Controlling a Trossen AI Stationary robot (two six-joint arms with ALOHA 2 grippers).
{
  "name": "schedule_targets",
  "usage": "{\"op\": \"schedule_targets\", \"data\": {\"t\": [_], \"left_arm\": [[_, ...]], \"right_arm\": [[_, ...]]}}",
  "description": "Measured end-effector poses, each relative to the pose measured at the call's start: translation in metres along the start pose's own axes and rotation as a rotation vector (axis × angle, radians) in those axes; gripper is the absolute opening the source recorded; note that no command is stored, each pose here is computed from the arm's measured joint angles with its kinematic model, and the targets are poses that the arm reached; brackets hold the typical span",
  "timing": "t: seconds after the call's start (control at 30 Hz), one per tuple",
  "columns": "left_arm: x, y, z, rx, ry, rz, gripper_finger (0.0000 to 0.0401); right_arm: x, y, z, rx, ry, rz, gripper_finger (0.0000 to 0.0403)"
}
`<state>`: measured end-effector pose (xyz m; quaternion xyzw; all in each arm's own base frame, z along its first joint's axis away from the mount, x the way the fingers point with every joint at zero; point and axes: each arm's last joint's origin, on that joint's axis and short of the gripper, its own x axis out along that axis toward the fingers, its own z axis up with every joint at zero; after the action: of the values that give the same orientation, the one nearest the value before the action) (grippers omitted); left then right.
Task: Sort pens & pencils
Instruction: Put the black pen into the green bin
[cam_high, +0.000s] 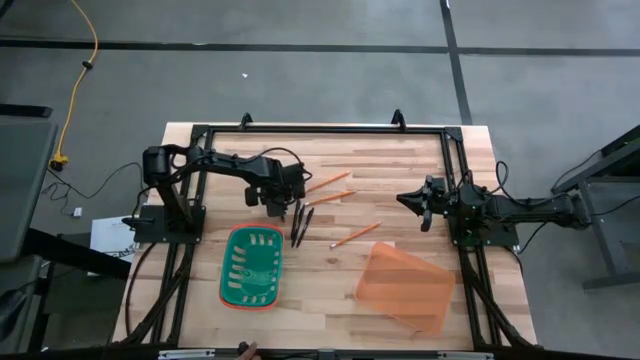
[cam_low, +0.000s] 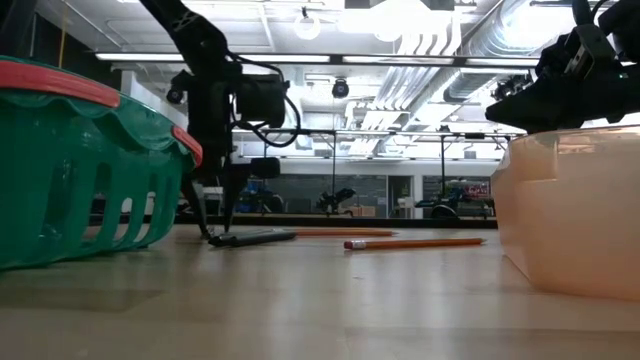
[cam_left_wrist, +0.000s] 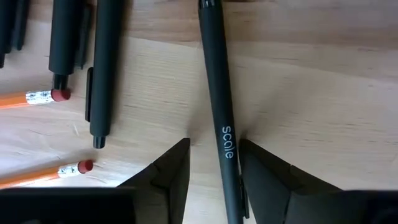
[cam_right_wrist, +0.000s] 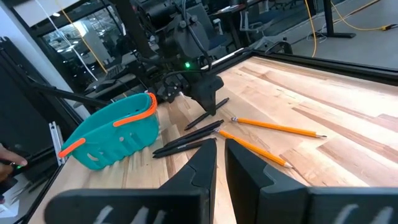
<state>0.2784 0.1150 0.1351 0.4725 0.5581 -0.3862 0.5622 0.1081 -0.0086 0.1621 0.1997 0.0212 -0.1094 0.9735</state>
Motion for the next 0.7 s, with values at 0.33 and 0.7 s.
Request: {"op": "schedule_targets", "data": {"t": [0.33, 0.7], "left_arm": [[0.002, -0.004, 0.000, -0.003, -0.003, -0.027, 0.0018], [-0.034, 0.013, -0.007, -0.096, 0.101, 0.098, 0.0011]], "right_arm": [[0.000, 0.000, 0.000, 0.000, 0.000, 0.000, 0.0025], [0.000, 0.000, 0.000, 0.000, 0.000, 0.000, 0.0025]]}}
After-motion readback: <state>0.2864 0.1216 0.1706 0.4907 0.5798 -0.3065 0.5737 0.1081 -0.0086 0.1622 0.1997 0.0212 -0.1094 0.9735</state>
